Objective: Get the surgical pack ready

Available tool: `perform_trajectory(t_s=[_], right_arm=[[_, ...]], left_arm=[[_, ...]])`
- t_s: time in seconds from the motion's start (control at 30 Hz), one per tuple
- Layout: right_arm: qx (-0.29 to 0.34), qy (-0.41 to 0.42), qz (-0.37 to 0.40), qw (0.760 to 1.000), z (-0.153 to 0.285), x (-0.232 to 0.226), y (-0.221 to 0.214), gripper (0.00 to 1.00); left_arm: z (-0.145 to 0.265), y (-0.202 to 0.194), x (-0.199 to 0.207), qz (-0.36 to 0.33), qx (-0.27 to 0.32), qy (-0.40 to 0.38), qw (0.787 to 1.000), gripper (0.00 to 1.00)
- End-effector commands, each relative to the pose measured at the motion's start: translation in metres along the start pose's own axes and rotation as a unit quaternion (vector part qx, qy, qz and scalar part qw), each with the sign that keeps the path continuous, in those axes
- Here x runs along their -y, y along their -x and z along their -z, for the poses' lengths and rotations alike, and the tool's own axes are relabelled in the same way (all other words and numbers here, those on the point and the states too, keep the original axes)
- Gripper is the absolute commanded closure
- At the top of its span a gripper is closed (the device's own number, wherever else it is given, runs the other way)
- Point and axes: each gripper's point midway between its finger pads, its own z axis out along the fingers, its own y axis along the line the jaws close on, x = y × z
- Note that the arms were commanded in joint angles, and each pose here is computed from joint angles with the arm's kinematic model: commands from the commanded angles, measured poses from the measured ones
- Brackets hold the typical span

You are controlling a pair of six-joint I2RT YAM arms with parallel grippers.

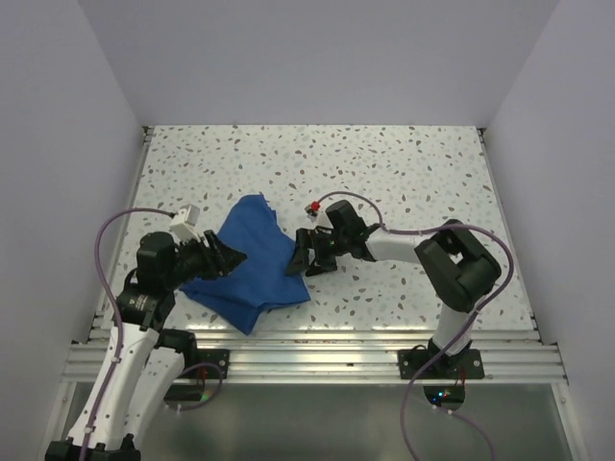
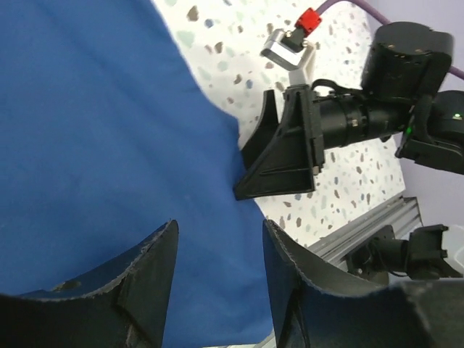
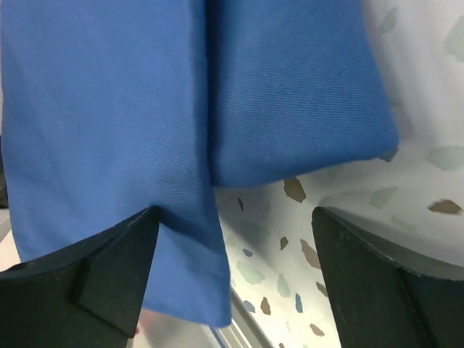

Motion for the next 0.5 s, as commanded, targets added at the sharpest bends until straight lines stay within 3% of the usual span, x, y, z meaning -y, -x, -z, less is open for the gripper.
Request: perform_trajectory(t_s=[0.0, 0.1, 0.33, 0.43, 0.47], right_arm=[[-0.019, 0.098, 0.009, 0.995, -0.002, -0.034, -0.001, 0.16], [-0.015, 0.096, 0.007, 0.995, 0.002, -0.031, -0.008, 0.26], [-0.01, 0.115, 0.009, 0.993, 0.023, -0.044, -0.02, 0.33], [-0.015, 0.132, 0.012, 0.991, 0.029, -0.054, -0.021, 0.55], [-0.015, 0.138, 0.014, 0.99, 0.031, -0.058, -0.021, 0.7]], left_arm=[[-0.002, -0.012, -0.021, 0.026, -0.006, 0.045, 0.999, 0.47], [-0.002, -0.017, -0.027, 0.049, 0.005, 0.056, 0.997, 0.47], [-0.003, -0.021, -0.042, 0.07, 0.007, 0.092, 0.993, 0.47], [-0.004, -0.022, -0.05, 0.082, 0.008, 0.113, 0.99, 0.48], [-0.005, -0.022, -0.051, 0.088, 0.011, 0.117, 0.989, 0.48]])
